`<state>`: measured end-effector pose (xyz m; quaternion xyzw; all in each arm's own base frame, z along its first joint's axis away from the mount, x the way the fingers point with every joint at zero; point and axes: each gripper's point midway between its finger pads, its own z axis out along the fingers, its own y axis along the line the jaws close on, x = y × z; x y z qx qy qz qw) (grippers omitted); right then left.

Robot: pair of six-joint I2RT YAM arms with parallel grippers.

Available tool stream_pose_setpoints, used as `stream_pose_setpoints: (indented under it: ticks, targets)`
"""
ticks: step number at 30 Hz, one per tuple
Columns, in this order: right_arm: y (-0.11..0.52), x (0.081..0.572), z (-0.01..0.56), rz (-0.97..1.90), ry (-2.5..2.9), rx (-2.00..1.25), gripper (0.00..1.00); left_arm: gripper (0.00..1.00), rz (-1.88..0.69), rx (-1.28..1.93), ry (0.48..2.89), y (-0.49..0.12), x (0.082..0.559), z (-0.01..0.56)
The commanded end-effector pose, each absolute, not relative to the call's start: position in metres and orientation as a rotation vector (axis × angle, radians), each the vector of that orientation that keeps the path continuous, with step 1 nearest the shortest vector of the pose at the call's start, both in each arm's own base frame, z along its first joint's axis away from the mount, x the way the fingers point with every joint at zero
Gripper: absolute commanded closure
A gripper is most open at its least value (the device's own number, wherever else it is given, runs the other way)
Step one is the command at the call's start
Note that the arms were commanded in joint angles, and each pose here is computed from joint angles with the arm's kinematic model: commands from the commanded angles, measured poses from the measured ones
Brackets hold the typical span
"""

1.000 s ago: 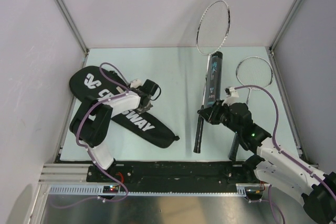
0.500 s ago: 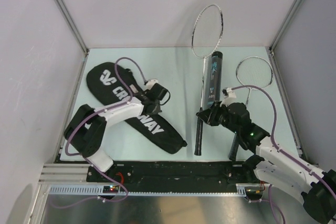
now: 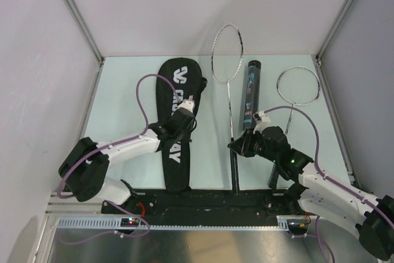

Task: Pack up the badminton gear

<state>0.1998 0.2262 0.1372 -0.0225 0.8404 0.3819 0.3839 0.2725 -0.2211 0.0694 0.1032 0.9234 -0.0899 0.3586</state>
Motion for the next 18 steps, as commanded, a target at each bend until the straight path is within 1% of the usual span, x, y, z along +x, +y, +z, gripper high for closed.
stream_pose_setpoints:
  ticks: [1, 2, 4, 6, 12, 16, 18]
  targets:
    - [0.237, 0.189, 0.147, 1.077, 2.099, -0.077, 1.00, 0.95, -0.293, 0.265, 2.333, -0.228, 0.280, 0.078]
    - [0.237, 0.186, 0.144, 1.081, 2.106, -0.075, 1.00, 0.94, -0.302, 0.266, 2.344, -0.230, 0.279, 0.076]
    - [0.236, 0.182, 0.142, 1.091, 2.111, -0.067, 1.00, 0.98, -0.314, 0.265, 2.360, -0.233, 0.279, 0.072]
    - [0.234, 0.175, 0.138, 1.107, 2.140, -0.062, 1.00, 0.99, -0.328, 0.246, 2.363, -0.235, 0.280, 0.073]
    - [0.244, 0.146, 0.143, 1.310, 2.200, -0.036, 1.00, 1.00, -0.450, 0.123, 2.327, -0.234, 0.286, 0.100]
    - [0.246, 0.135, 0.144, 1.389, 2.232, 0.000, 1.00, 1.00, -0.542, 0.093, 2.308, -0.236, 0.286, 0.115]
    - [0.246, 0.133, 0.147, 1.409, 2.225, 0.014, 1.00, 0.91, -0.562, 0.098, 2.311, -0.237, 0.285, 0.116]
